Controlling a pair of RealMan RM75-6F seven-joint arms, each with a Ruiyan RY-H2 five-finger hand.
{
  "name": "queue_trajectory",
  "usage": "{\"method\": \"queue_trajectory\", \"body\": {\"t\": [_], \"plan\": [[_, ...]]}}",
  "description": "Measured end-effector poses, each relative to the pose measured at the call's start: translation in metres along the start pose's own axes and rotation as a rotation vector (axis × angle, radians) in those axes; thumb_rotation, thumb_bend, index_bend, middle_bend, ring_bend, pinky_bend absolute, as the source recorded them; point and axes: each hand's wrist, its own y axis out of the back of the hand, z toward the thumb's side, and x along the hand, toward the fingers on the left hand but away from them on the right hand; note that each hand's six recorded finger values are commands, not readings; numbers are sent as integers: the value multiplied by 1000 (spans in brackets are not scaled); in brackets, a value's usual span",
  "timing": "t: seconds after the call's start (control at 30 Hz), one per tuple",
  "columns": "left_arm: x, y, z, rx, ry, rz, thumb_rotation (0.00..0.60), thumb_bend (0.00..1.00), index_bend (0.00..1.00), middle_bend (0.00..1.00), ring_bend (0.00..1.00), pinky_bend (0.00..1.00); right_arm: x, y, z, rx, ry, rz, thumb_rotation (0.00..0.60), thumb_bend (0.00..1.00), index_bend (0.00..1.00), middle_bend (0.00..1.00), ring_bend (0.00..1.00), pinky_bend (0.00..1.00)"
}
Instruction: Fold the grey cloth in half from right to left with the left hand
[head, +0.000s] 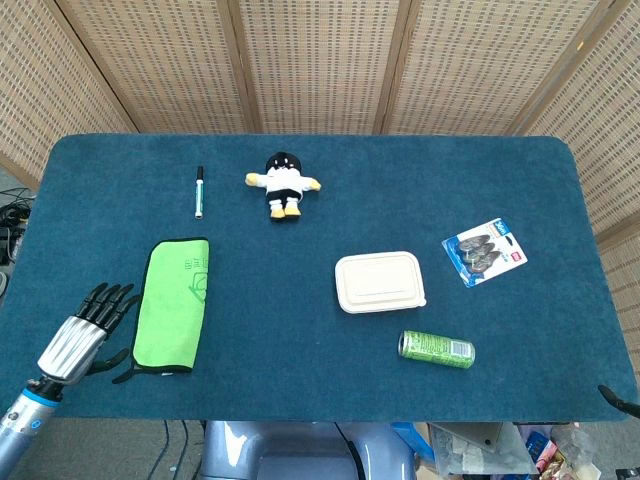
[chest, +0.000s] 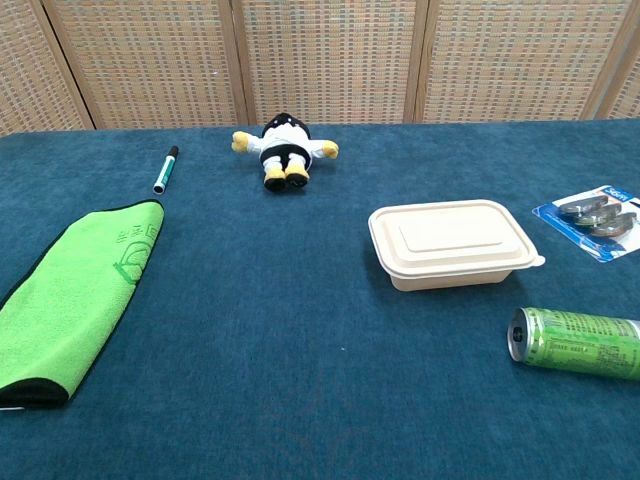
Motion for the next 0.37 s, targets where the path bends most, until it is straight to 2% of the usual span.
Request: {"method": "queue_trajectory", "body": {"t": [0.17, 0.37], "plan": [[-2, 34, 5, -40, 81, 62, 600, 250, 0, 0, 0, 0, 1, 1, 1, -2, 6, -2, 600, 0, 0, 0, 0, 0], [-10, 70, 18, -46, 203, 97, 600, 250, 0, 0, 0, 0, 1, 1, 2, -3, 10, -3, 600, 0, 0, 0, 0, 0]]}}
